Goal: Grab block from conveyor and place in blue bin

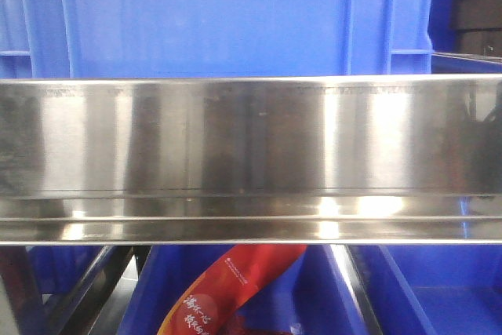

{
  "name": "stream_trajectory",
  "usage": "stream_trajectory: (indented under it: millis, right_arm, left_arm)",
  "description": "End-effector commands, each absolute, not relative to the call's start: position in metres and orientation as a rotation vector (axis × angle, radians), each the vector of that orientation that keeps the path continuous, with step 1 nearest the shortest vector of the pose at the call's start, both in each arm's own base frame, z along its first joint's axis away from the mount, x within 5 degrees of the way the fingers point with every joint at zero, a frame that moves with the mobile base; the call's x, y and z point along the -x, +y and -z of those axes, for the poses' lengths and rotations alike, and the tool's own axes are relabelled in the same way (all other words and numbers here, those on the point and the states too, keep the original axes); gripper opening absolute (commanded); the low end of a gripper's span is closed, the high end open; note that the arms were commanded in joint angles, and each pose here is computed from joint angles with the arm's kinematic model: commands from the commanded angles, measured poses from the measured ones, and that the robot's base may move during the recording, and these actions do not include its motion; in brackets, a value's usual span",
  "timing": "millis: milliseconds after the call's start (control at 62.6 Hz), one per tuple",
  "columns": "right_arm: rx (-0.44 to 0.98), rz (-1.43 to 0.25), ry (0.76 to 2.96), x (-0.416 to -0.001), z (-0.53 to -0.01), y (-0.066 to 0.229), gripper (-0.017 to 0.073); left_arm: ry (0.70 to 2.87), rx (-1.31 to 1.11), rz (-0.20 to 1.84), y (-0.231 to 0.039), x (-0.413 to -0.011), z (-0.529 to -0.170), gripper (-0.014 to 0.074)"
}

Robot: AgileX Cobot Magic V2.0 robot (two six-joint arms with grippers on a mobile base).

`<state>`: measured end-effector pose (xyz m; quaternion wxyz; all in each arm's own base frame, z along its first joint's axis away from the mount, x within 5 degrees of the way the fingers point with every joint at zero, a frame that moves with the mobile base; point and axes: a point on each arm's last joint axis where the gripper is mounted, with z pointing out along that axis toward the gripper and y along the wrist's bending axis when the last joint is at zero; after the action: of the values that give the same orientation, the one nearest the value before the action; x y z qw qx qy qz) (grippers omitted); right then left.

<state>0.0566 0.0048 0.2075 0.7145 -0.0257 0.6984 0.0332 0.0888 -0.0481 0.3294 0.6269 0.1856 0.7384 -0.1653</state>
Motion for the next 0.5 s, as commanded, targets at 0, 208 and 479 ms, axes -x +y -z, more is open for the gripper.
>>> stream_trajectory:
  millis: [0,208,479]
  right_arm:
    - [0.057,-0.072,1.519,-0.0562,-0.2099,0.0047,-0.0162]
    - [0.057,-0.072,1.519,-0.0562,-0.2099,0.0047,-0.0162]
    - [0.057,-0.072,1.519,-0.0562,-0.2099,0.0047,-0.0162]
  left_arm:
    - [1.674,-0.413,0.384,-0.0473,-0.0879,-0.3314,-0.0111]
    - [1.674,-0.413,0.384,-0.0473,-0.0879,-0.3314,-0.0111]
    - [1.643,-0.448,0.290,-0.0420,-0.0852,-0.3324,-0.0111]
